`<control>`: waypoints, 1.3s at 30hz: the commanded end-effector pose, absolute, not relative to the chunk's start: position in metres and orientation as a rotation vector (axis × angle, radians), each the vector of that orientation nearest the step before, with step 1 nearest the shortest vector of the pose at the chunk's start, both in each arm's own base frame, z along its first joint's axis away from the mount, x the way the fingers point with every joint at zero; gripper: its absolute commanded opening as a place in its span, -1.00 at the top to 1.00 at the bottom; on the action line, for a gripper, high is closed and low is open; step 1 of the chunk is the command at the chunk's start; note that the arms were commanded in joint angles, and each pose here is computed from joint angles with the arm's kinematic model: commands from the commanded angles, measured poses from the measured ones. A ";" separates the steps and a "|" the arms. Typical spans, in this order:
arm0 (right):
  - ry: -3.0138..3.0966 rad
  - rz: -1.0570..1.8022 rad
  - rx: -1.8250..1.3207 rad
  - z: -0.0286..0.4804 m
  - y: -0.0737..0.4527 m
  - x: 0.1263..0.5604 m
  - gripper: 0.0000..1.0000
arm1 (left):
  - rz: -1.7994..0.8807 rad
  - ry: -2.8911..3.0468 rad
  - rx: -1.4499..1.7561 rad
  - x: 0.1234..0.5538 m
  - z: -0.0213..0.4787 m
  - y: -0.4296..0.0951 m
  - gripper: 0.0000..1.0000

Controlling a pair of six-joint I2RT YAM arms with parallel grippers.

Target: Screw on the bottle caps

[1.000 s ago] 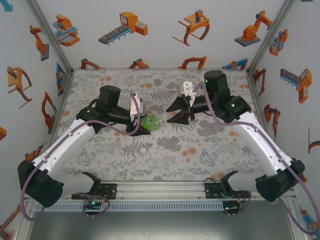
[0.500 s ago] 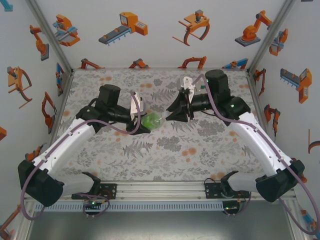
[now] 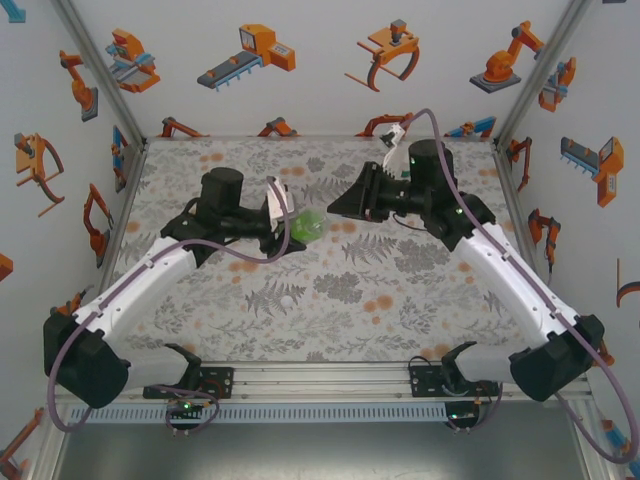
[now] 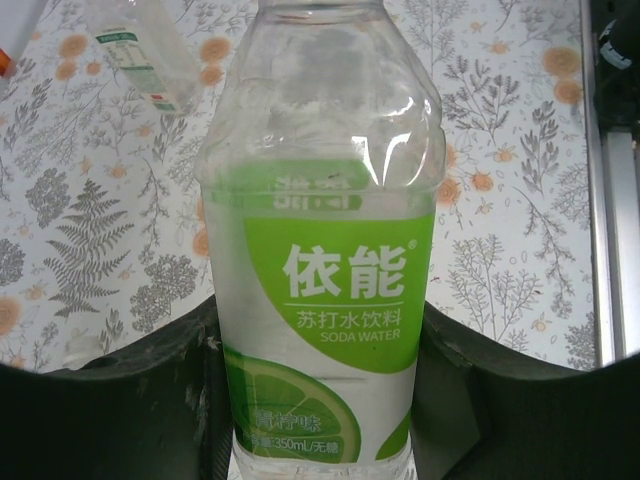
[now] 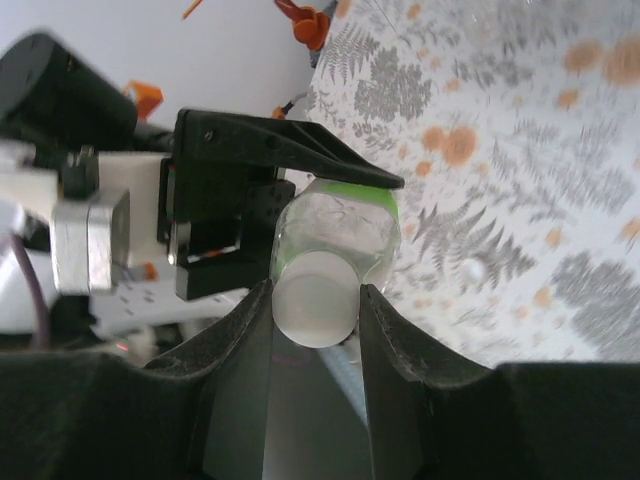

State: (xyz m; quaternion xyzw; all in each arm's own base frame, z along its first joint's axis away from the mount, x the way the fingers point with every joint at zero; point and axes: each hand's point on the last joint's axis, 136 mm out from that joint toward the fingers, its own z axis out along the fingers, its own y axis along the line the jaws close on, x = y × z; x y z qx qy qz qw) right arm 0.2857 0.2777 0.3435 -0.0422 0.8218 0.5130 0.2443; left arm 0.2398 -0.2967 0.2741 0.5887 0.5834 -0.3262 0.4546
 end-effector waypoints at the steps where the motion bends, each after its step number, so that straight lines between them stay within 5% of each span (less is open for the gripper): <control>1: 2.571 1.429 0.321 0.307 0.275 0.269 1.00 | -0.769 1.364 1.446 0.249 0.286 -0.309 1.00; 7: 2.555 1.397 0.338 0.308 0.276 0.280 0.97 | -0.778 1.372 1.465 0.248 0.284 -0.310 1.00; 12: 2.397 1.330 0.074 0.345 0.272 0.284 0.62 | -0.778 1.364 1.496 0.242 0.281 -0.308 1.00; 16: 2.215 1.322 -0.246 0.377 0.276 0.277 0.11 | -0.820 1.352 1.521 0.230 0.283 -0.306 1.00; 23: 1.797 1.177 -0.880 0.418 0.280 0.242 -0.24 | -0.874 1.351 1.548 0.210 0.286 -0.299 1.00; 31: 1.297 1.019 -1.428 0.414 0.286 0.202 -0.26 | -0.920 1.366 1.582 0.194 0.285 -0.293 1.00; 39: 1.098 1.052 -1.526 0.397 0.292 0.188 -0.18 | -0.925 1.367 1.585 0.191 0.288 -0.292 1.00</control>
